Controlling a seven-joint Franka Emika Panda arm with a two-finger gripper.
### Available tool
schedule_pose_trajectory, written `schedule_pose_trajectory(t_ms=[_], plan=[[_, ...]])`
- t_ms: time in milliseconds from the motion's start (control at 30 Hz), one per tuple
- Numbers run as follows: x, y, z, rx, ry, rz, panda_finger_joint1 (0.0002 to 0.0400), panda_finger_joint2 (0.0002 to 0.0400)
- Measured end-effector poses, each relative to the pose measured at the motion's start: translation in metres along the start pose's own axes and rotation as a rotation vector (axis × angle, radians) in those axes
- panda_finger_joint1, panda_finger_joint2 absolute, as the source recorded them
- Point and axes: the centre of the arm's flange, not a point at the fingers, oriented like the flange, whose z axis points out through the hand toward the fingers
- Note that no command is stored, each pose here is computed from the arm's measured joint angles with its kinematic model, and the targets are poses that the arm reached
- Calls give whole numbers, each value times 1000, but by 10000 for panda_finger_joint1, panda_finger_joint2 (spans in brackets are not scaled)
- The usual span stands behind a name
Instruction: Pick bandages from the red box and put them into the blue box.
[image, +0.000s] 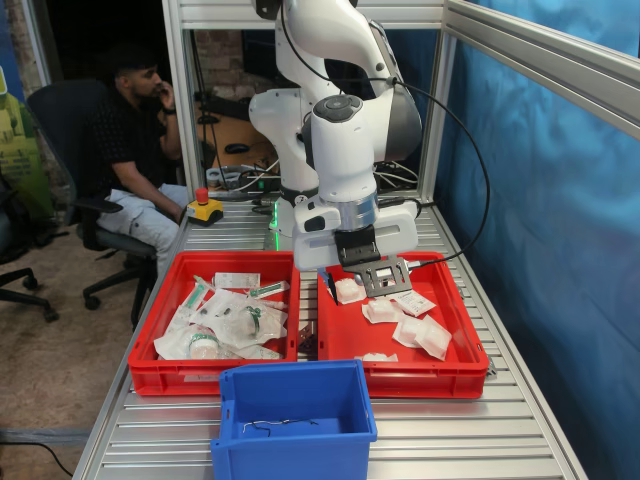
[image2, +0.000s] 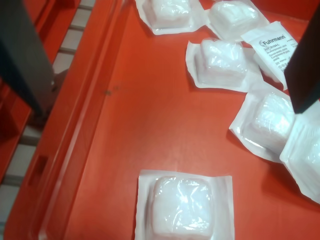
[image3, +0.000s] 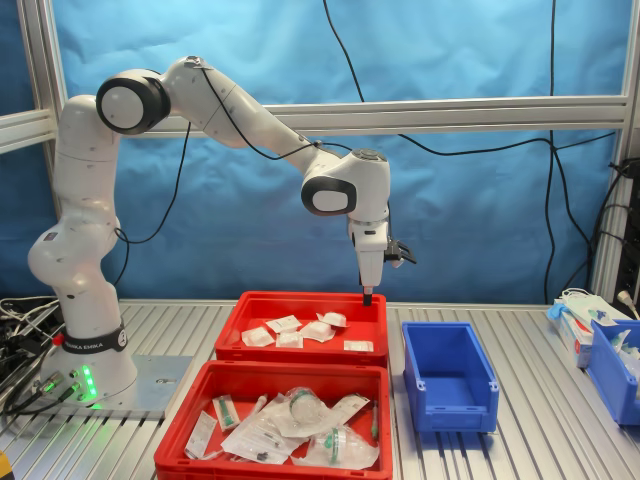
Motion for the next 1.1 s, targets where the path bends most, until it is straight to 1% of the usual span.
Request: schedule_pose_trajectory(t_ms=[833, 1100], plan=[[0, 0, 0, 0, 0, 1, 400, 400], [5, 2, -4, 5, 8, 7, 400, 400]])
